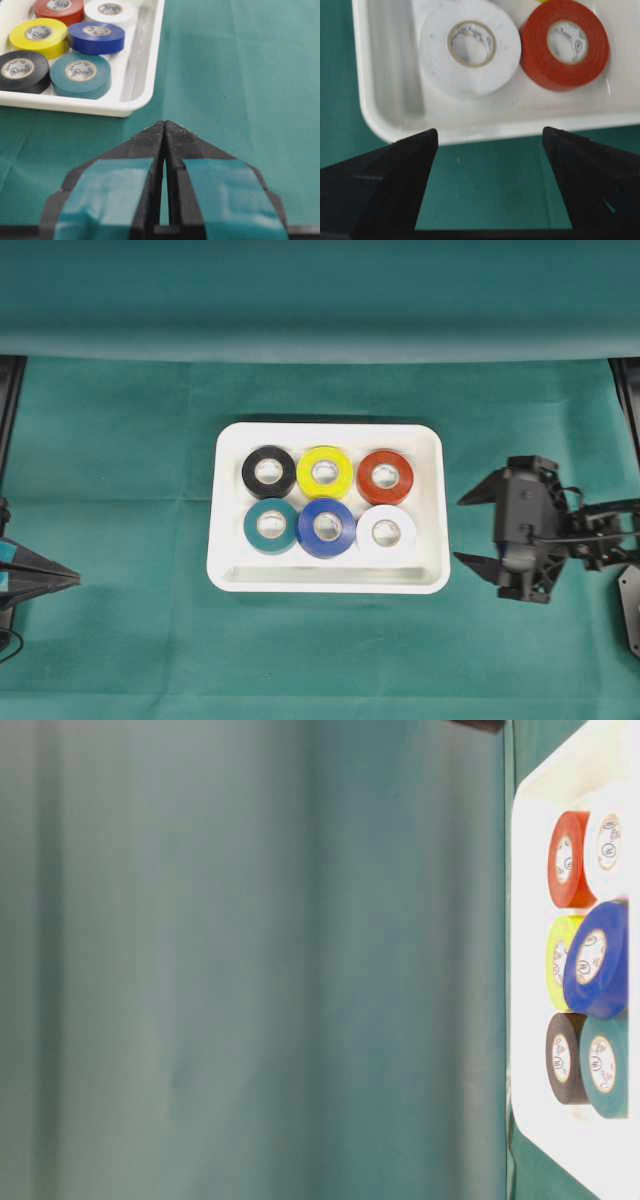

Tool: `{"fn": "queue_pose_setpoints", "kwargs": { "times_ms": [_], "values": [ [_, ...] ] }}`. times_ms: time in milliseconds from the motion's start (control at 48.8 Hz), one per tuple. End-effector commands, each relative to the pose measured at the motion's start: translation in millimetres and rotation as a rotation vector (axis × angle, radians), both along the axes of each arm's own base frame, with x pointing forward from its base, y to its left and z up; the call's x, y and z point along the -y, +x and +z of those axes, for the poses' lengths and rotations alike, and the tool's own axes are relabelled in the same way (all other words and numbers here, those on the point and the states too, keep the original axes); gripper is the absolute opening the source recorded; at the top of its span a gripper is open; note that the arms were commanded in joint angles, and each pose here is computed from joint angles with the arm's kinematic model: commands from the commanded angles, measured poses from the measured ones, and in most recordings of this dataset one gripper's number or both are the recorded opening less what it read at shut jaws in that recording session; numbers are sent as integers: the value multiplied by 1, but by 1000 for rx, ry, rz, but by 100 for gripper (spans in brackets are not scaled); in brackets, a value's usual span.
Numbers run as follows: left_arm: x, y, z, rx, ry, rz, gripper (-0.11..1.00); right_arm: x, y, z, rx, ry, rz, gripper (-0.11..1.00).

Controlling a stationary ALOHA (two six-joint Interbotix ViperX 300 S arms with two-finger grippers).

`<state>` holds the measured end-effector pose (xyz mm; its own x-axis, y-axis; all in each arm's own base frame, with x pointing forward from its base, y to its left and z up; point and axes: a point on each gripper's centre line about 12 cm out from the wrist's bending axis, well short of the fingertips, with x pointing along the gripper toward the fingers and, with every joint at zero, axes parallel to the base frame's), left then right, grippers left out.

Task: Put the tape into the white case with the right arm.
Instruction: 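Open the right gripper and withdraw it to the right edge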

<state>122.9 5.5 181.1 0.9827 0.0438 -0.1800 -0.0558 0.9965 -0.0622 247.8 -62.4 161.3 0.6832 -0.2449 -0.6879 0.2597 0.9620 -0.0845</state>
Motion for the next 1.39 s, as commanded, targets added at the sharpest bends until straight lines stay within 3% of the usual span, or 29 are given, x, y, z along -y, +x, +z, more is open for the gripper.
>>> {"fn": "queue_pose_setpoints", "kwargs": {
  "times_ms": [0, 554, 718, 1169, 1374],
  "values": [
    [0, 1, 5, 12, 1, 2, 0, -1, -5, 7, 38, -2, 1, 56],
    [0, 1, 5, 14, -1, 2, 0, -18, -74, 7, 212, 40, -28, 54],
    [0, 1, 5, 14, -1, 2, 0, -25, -86, 3, 248, 46, -8, 54],
    [0, 1, 5, 12, -1, 2, 0, -33, -96, 10, 356, 39, 39, 54],
    [0, 1, 5, 14, -1, 2, 0, -46, -91, 10, 365, 56, 132, 54]
  ]
}}
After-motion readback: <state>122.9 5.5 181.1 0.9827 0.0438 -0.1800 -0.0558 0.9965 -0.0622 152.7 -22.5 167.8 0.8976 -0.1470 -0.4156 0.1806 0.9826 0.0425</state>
